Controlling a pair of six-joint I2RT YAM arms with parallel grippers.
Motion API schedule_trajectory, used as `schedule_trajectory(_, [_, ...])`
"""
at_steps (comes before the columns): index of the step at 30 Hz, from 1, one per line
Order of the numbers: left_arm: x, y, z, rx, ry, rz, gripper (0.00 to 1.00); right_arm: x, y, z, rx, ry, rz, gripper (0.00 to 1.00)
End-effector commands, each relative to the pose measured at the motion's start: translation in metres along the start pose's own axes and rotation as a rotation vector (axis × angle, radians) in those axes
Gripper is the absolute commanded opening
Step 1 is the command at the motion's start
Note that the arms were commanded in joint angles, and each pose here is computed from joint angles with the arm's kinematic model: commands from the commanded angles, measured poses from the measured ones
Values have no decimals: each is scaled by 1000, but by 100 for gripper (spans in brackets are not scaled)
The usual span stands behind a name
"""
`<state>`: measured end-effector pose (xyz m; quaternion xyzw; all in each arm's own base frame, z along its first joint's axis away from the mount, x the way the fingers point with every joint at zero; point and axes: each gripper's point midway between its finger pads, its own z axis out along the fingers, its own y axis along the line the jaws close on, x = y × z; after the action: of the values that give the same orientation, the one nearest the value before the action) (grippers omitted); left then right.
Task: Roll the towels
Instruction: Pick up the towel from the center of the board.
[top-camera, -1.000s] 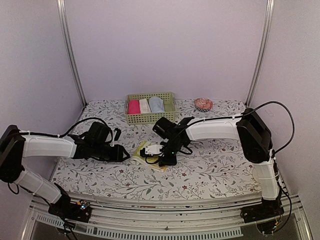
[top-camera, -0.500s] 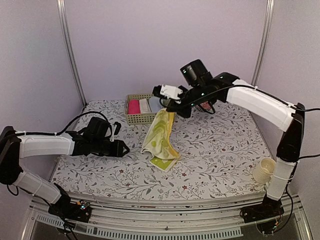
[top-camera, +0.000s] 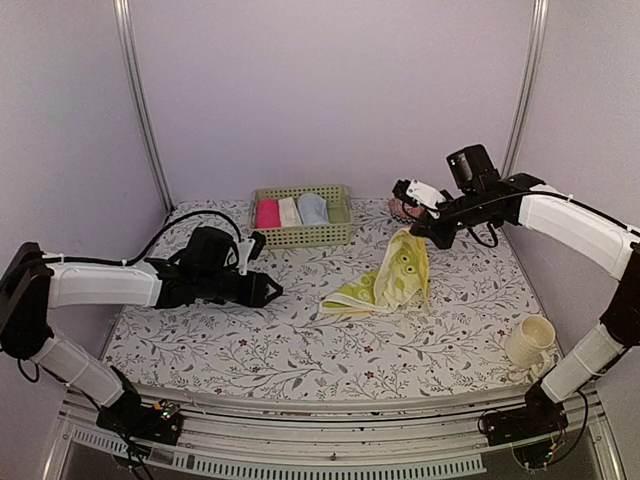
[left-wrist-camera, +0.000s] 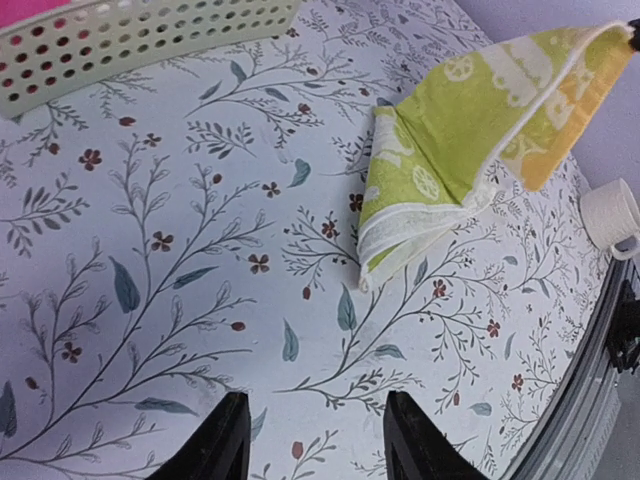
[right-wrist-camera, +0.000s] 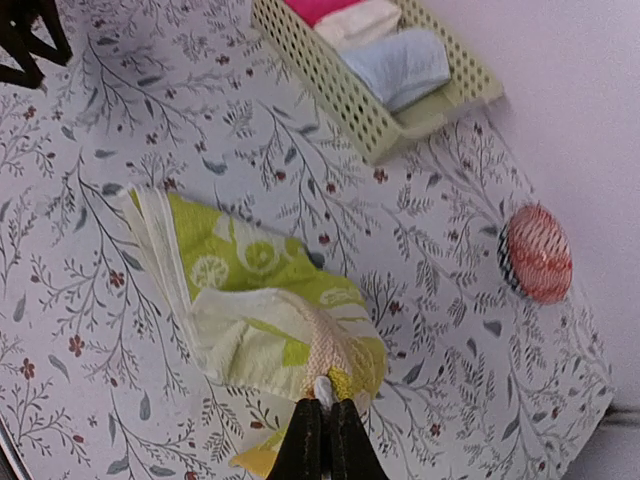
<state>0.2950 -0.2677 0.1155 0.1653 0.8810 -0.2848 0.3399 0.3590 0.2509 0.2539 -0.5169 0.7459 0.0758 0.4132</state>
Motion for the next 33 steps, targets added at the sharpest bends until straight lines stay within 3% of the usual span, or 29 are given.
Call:
schedule_trajectory(1, [-12, -41, 32, 102, 9, 118, 47, 72, -30, 2, 23, 52, 206, 2])
schedule_trajectory(8, [-21, -64, 102, 50, 135, 295, 43, 139, -22, 8, 10, 88, 324, 2])
schedule_trajectory(13, [-21, -121, 135, 133, 128, 524, 45, 143, -24, 12, 6, 61, 373, 2])
schedule_trajectory(18, [-24, -164, 172, 152, 107, 621, 51, 137, -27, 6, 20, 36, 367, 2])
schedule_trajectory(22, [-24, -162, 206, 57, 124, 633, 51, 133, -27, 2, 25, 24, 361, 2])
schedule_trajectory(28, [-38, -130, 231, -163, 101, 577, 49, 132, -25, 0, 20, 14, 359, 3])
schedule_trajectory(33, [-43, -127, 230, -166, 77, 555, 44, 133, -24, 0, 17, 17, 355, 3])
